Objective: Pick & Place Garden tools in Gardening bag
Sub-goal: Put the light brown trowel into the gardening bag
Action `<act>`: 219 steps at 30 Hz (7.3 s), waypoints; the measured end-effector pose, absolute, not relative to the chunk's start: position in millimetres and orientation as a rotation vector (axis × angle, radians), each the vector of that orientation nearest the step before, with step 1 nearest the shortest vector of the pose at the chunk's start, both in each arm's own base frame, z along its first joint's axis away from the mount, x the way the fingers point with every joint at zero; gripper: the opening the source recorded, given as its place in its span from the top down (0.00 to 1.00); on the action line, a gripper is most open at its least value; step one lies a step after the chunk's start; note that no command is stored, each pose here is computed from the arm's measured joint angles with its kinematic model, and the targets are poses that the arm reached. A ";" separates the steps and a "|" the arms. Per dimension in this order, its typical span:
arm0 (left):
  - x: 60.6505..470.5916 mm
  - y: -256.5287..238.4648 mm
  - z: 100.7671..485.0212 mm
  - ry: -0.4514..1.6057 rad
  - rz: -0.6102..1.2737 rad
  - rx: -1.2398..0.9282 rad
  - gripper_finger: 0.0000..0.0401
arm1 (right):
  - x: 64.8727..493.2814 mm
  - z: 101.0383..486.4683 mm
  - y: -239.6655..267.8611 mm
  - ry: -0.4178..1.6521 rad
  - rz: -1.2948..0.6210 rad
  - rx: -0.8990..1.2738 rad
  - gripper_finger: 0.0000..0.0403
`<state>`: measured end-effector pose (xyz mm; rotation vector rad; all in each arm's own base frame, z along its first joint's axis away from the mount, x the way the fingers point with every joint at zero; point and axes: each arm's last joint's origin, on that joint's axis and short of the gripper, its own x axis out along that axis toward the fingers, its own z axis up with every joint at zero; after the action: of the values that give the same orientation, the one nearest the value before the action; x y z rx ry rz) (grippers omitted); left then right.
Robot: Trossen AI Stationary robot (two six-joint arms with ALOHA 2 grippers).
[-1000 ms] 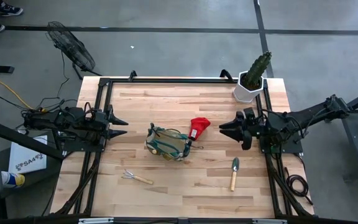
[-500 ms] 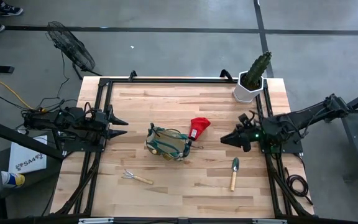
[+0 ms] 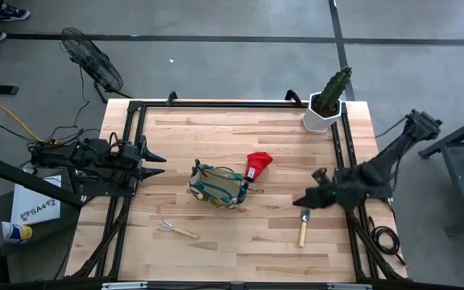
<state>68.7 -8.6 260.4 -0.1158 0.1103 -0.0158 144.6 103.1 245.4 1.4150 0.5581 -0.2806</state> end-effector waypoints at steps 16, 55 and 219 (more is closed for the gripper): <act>68.7 -8.6 260.3 0.111 -0.016 -0.116 0.60 | 163.8 200.6 200.1 1.048 -0.642 1.616 0.65; 68.7 -8.6 260.5 0.110 -0.016 -0.116 0.60 | 240.0 146.2 266.7 0.959 -1.349 1.215 0.65; 64.5 -7.8 301.3 -0.307 -0.073 -0.357 0.60 | 288.1 366.0 113.3 1.077 0.069 1.634 0.86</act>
<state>64.5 -7.8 301.3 -0.3571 -0.3068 -0.0730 288.1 113.3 366.0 1.6343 1.0774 0.0689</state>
